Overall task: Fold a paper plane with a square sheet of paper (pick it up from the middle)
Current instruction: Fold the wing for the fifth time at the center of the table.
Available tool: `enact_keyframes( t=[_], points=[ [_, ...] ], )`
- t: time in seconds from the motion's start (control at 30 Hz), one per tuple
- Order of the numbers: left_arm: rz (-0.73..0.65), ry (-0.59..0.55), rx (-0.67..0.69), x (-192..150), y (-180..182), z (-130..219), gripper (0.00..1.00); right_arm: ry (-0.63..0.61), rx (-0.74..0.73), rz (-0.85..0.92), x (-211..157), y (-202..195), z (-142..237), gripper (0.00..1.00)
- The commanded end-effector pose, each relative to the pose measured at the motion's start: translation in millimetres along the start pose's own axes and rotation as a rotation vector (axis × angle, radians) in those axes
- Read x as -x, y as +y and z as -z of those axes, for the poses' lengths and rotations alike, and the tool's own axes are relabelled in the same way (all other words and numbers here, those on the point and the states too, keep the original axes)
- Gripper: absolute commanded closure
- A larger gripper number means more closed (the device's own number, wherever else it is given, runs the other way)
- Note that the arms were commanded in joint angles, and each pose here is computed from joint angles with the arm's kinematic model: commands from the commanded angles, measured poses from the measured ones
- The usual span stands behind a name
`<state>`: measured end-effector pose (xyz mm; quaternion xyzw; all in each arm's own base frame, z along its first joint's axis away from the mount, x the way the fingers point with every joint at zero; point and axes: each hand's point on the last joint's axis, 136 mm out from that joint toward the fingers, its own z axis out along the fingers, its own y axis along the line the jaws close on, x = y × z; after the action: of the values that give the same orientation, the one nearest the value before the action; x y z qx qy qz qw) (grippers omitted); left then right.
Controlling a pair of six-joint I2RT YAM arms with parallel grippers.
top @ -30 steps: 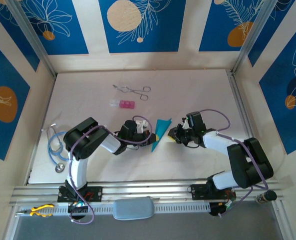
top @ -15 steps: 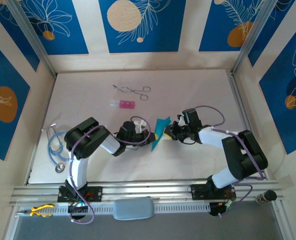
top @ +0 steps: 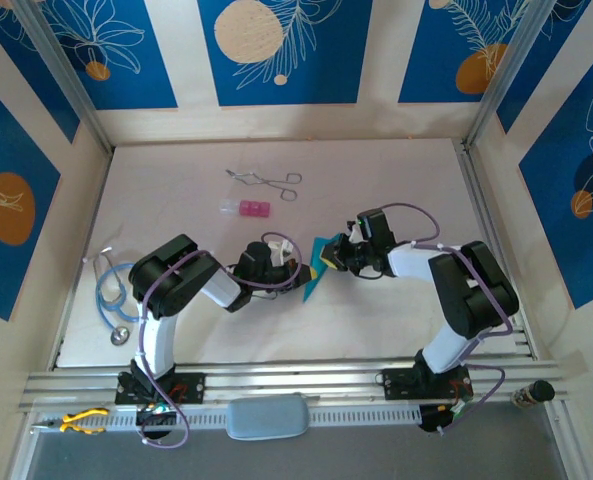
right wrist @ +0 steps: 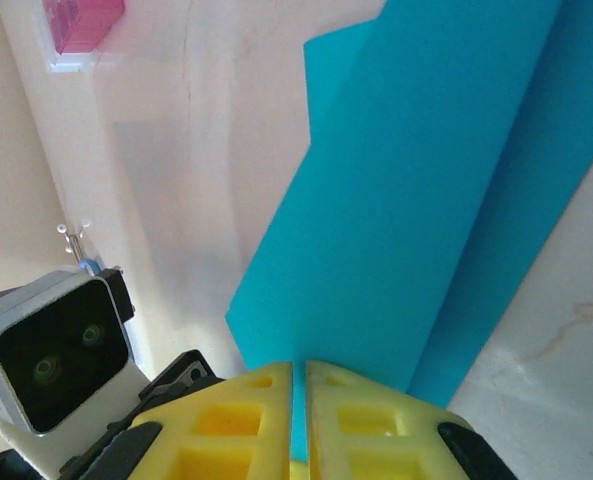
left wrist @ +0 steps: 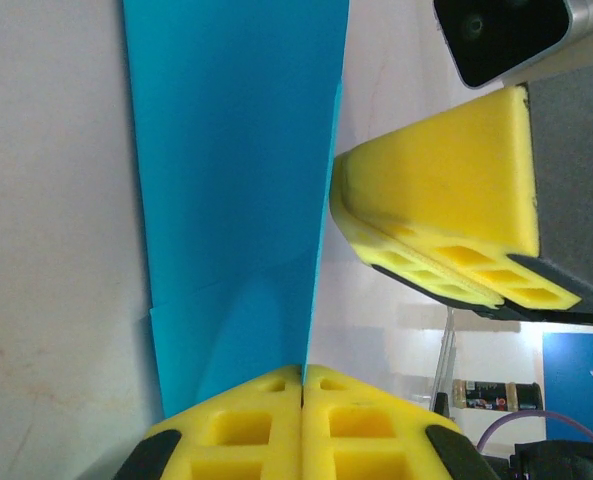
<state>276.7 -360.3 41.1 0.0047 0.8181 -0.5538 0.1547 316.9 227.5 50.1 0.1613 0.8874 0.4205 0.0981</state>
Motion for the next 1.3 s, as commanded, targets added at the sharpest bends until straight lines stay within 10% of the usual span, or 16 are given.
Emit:
enact_keyframes(
  t=[0.0,1.27],
  points=[
    [0.062,0.02,0.104,-5.1,35.5,1.8,1.0,0.024,0.008,0.01,1.6,6.0,-6.3,0.88],
    [0.149,0.051,0.196,-8.2,58.2,4.2,1.0,0.056,-0.081,-0.041,1.7,-27.4,-22.5,0.89]
  ],
)
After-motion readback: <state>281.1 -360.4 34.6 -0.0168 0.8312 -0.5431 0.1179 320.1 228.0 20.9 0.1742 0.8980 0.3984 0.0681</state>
